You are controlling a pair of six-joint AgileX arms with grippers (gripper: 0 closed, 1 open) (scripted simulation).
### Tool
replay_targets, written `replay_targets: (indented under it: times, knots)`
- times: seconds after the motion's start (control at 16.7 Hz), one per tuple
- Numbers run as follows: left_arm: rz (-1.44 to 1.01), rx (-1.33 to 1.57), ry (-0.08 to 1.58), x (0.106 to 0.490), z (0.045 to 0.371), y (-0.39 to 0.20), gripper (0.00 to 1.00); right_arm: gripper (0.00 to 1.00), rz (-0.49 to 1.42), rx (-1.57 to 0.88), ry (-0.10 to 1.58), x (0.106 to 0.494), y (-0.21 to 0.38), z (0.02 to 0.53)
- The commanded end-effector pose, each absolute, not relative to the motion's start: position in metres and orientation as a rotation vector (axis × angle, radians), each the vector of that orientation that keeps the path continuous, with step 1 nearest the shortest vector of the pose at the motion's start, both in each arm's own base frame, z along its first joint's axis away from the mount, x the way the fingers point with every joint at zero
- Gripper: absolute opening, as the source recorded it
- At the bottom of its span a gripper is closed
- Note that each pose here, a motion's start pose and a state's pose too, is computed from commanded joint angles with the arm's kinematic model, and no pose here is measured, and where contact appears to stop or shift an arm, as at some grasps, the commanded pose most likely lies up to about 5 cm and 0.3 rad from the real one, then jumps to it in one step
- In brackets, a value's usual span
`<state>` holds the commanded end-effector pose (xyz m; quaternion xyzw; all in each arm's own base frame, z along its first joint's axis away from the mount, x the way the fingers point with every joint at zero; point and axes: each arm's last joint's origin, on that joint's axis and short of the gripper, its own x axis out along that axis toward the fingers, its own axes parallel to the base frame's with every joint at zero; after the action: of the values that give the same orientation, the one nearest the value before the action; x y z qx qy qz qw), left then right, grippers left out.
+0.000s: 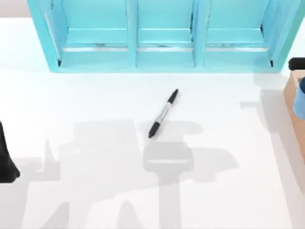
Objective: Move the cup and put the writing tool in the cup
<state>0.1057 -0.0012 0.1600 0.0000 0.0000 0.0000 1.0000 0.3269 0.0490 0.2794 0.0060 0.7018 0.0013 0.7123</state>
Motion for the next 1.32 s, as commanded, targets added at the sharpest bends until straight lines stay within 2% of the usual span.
replay_targets:
  times: [0.48,0.78,1.32]
  knots:
    - [0.0,0.0,0.0,0.106,0.16,-0.001,1.0,0.0,0.036,0.051,1.527,0.334,0.15,0.207]
    - [0.0,0.0,0.0,0.106,0.16,-0.001,1.0,0.0,0.034,0.057,1.528,0.334,0.15,0.206]
    - [0.0,0.0,0.0,0.106,0.16,-0.001,1.0,0.0,0.036,0.052,1.527,0.335,0.16,0.162]
